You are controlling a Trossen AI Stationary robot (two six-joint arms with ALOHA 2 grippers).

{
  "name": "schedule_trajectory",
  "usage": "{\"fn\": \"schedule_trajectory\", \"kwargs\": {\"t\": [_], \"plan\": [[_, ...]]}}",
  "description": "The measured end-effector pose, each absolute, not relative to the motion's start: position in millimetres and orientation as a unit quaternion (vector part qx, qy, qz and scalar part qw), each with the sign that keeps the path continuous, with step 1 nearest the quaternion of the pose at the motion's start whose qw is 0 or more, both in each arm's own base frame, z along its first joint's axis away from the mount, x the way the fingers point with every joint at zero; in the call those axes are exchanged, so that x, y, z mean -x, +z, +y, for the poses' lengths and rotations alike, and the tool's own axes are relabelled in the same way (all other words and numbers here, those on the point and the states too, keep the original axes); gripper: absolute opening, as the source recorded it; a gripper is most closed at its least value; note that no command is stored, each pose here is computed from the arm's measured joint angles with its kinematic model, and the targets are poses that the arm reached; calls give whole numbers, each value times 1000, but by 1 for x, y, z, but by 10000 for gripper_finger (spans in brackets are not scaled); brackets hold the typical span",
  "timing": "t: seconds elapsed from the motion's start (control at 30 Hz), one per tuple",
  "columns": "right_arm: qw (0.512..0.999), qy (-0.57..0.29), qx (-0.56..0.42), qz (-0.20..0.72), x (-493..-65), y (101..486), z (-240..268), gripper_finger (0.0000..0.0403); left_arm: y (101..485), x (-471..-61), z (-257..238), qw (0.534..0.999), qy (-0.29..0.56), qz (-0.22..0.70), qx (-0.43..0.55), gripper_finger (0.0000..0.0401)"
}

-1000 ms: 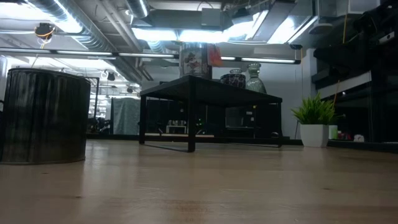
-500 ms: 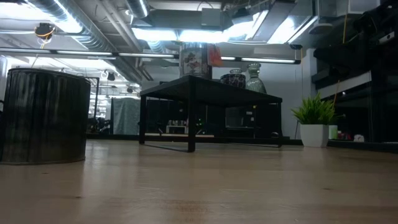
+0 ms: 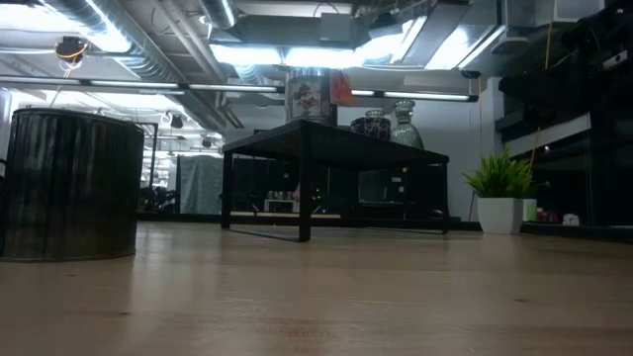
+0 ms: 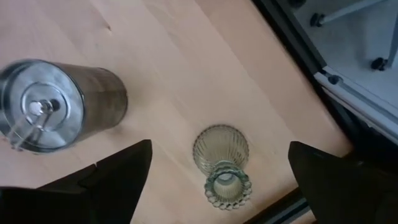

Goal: Pick & Place candle stick holders
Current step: Put the green glass candle holder on the shelf aligned with the green glass candle holders

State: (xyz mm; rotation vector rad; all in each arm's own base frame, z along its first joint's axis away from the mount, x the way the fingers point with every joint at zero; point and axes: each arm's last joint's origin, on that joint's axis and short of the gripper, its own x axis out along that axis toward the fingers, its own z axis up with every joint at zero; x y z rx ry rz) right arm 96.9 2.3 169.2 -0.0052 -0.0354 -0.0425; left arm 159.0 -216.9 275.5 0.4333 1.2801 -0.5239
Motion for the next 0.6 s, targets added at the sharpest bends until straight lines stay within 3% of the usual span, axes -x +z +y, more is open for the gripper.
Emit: {"fn": "schedule_trajectory", "kwargs": {"t": [0.37, 0.6], "plan": [[1000, -21, 3, -18, -97, 169, 2, 0, 255, -152, -212, 744, -174, 628, -147, 378], [1000, -21, 3, -18, -97, 169, 2, 0, 240, -144, -212, 709, -172, 677, -96, 377]]}}
